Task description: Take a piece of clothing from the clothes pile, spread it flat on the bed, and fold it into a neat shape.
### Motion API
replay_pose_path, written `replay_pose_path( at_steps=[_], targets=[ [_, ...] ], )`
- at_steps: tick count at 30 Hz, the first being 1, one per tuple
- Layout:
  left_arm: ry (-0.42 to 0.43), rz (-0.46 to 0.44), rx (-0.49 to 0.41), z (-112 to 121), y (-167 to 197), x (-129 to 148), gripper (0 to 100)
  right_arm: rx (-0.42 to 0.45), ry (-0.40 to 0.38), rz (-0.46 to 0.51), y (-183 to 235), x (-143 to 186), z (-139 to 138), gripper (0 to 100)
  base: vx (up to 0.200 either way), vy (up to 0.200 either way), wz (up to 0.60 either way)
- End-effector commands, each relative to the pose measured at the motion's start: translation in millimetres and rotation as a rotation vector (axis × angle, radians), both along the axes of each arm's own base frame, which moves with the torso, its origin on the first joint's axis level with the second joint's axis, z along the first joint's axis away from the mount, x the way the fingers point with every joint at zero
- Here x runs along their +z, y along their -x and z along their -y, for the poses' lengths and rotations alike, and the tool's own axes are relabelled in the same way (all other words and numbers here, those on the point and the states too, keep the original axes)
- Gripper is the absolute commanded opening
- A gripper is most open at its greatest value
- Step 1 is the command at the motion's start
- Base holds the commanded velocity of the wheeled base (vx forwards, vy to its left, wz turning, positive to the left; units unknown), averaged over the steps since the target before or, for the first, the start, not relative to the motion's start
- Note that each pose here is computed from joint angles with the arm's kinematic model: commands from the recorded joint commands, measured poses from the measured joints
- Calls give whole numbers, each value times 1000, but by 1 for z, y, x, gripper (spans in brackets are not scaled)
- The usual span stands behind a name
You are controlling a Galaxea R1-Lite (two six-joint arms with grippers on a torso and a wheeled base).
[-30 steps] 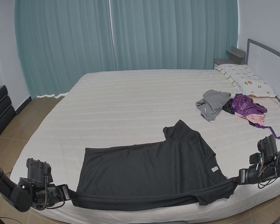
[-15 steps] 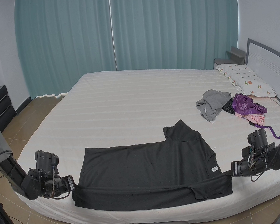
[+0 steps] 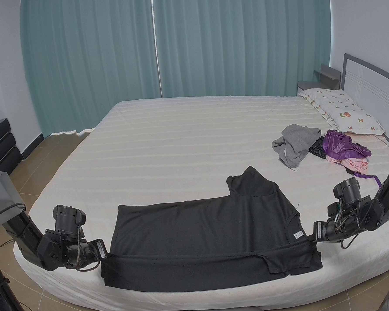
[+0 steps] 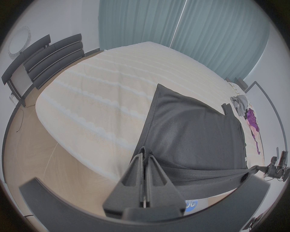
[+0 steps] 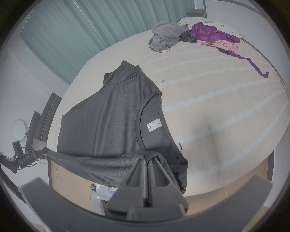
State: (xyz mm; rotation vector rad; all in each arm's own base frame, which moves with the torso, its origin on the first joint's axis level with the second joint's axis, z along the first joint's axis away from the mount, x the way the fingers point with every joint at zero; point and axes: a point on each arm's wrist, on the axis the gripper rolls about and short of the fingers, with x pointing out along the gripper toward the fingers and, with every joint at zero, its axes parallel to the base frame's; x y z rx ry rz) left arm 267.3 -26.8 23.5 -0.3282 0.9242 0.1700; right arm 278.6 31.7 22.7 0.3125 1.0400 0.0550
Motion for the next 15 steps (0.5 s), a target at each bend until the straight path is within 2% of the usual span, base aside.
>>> replay_pose_path(
  at_steps=[1, 15],
  targets=[
    [0, -27, -1, 1, -7, -11, 0, 2, 1, -14, -7, -7, -1, 0, 0, 0, 0],
    [17, -85, 4, 4, -28, -43, 0, 9, -6, -64, -26, -34, -4, 0, 0, 0, 0]
  ],
)
